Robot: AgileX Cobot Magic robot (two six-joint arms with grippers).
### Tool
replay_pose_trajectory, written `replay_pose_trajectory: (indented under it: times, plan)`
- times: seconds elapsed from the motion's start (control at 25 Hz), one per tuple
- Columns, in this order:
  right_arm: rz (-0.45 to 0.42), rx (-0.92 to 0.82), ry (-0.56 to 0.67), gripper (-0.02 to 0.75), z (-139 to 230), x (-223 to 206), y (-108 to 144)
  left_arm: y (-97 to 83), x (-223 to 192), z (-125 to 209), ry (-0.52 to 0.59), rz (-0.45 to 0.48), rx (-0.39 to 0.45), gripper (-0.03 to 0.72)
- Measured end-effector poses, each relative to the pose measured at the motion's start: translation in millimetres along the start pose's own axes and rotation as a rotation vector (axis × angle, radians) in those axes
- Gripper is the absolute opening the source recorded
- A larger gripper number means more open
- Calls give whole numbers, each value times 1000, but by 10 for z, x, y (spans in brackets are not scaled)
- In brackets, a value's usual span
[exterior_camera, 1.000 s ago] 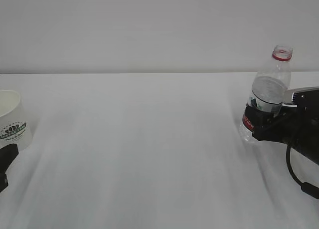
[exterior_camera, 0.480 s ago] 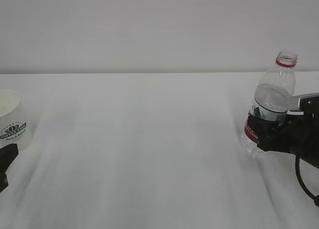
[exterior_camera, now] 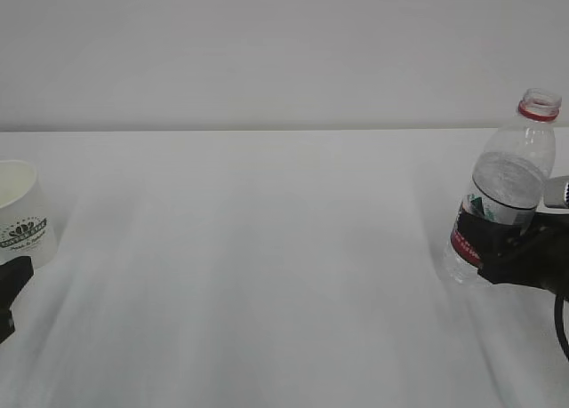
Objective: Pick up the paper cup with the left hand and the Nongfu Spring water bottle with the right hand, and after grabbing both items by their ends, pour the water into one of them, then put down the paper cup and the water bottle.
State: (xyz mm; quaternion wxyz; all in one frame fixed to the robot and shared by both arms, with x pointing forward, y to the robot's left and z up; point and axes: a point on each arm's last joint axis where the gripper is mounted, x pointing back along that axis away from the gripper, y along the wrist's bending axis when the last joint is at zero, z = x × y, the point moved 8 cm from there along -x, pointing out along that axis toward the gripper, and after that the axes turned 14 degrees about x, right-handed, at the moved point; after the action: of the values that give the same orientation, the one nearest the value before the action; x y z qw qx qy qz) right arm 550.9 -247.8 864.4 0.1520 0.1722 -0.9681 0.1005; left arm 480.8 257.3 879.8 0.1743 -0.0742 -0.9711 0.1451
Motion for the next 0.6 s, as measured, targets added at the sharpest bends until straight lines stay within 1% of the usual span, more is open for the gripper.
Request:
replay_pose_trajectory:
  times: [0.32, 0.6]
  plan:
    - [-3, -14, 23, 461, 52, 133, 54, -2, 0, 1, 1, 1, -1, 414]
    - [4, -6, -2, 461, -32, 199, 52, -1, -1, 6, 3, 1, -1, 414]
